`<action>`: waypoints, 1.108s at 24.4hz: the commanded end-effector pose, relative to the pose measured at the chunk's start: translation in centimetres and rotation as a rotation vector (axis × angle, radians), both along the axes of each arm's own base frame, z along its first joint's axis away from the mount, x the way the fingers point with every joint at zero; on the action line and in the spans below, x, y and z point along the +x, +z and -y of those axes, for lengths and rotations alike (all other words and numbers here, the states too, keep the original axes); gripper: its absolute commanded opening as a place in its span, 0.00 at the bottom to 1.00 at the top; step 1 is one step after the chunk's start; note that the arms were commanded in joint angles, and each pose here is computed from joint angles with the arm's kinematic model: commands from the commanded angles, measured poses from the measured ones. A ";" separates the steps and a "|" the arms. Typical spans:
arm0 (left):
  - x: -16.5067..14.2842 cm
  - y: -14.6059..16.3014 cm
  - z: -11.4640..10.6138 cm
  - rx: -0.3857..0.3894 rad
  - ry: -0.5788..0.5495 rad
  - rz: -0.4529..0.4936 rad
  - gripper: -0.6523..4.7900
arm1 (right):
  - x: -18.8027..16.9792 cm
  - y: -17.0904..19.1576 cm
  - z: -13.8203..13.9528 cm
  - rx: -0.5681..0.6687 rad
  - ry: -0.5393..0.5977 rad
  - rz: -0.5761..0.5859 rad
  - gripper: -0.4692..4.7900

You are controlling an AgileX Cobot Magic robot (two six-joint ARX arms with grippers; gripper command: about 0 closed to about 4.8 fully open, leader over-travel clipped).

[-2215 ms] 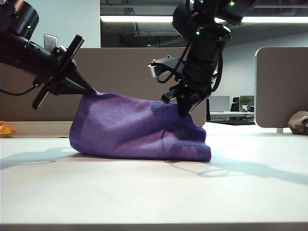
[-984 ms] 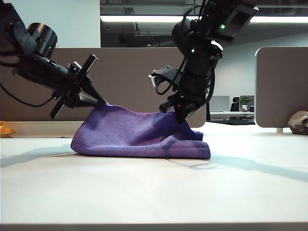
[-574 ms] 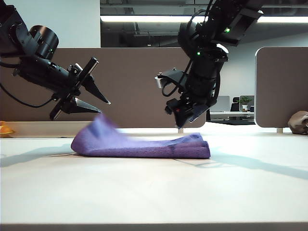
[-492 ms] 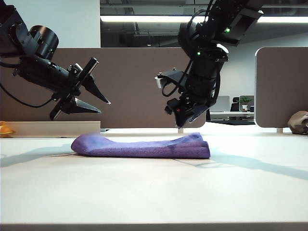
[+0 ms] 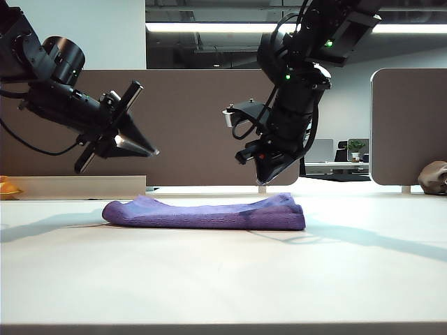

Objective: Fold the bottom of the cloth upward, then fold it vertically to form a square shape.

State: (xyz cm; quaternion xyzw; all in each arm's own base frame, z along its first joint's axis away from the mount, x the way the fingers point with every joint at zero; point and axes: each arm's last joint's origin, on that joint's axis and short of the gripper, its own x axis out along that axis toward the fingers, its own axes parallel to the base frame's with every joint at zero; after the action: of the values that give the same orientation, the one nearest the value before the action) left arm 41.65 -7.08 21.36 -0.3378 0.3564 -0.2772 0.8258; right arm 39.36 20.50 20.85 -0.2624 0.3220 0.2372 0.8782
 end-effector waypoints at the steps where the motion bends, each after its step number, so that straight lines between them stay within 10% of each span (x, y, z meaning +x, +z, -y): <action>1: -0.2 1.3 -0.1 -0.014 -0.026 0.048 0.13 | -0.2 0.0 -0.1 0.011 0.013 -0.035 0.17; 27: -2.6 4.8 -0.3 -0.004 -0.185 0.120 0.12 | -1.8 -1.4 0.2 0.080 0.038 -0.308 0.09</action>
State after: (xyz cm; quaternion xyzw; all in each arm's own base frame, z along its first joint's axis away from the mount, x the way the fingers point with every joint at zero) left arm 39.22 -6.92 25.66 -0.2937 0.3410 -0.3699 0.8128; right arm 37.65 20.29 19.23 -0.2026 0.4334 0.3011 0.8249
